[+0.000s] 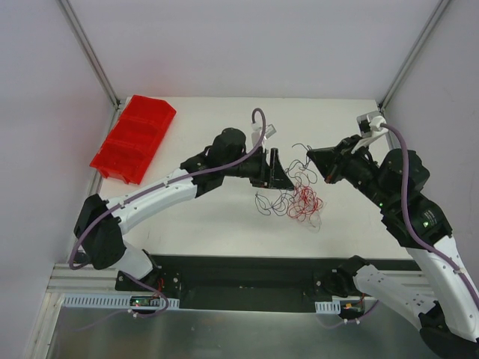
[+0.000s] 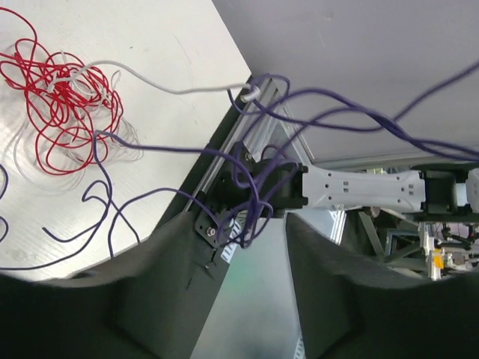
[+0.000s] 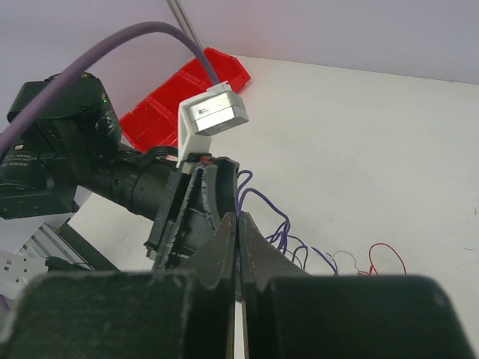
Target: Untangle the cables
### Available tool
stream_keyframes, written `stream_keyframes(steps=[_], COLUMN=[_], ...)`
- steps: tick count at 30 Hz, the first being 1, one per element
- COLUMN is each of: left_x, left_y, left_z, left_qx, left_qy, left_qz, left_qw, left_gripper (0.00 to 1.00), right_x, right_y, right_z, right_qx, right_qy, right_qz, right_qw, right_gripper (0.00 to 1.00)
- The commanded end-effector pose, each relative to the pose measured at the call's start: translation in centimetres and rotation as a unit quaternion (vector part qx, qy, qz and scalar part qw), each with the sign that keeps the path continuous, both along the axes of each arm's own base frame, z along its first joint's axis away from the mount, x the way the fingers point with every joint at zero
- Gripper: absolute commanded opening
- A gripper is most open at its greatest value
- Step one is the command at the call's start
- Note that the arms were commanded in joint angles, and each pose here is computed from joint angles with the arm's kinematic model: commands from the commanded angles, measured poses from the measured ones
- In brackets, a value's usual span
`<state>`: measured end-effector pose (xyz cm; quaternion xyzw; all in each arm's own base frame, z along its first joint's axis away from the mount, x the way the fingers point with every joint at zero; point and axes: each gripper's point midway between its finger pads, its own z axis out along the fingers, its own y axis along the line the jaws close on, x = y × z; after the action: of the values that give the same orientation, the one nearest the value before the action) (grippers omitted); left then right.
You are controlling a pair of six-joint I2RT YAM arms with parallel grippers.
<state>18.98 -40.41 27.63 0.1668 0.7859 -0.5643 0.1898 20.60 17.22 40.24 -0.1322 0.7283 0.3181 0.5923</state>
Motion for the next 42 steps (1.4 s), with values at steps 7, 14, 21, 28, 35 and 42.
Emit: stream_keyframes(steps=[7,14,21,28,35,42], left_x=[4.6,2.2,1.2,1.4,1.4,2.3], left_y=[4.6,10.6,12.9,13.7,15.0,13.6], left_z=[-3.3,-1.2,1.4,4.3,6.5,1.1], left_qx=[0.085,0.124,0.137,0.143,0.147,0.195], left_qy=[-0.062,-0.159,-0.185,-0.204,-0.212,-0.137], left_qz=[0.107,0.105,0.116,0.127,0.151,0.126], left_qw=[0.989,0.974,0.966,0.960,0.954,0.963], left_gripper=[0.00,0.00,0.00,0.00,0.00,0.00], right_x=[0.9,2.7,3.6,5.4,6.4,8.3], right_y=[-1.7,-2.2,0.8,1.5,-5.8,-11.1], right_z=[-0.1,-12.7,-22.3,-29.1,-35.0,-32.9], right_qx=[-0.002,-0.069,-0.077,-0.070,-0.093,-0.177], right_qy=[-0.015,0.104,0.220,0.340,0.415,0.375], right_qz=[-0.054,-0.107,-0.071,-0.115,-0.263,-0.324], right_qw=[0.998,0.986,0.970,0.931,0.866,0.850], right_gripper=[0.05,0.65,0.77,0.71,0.69,0.70])
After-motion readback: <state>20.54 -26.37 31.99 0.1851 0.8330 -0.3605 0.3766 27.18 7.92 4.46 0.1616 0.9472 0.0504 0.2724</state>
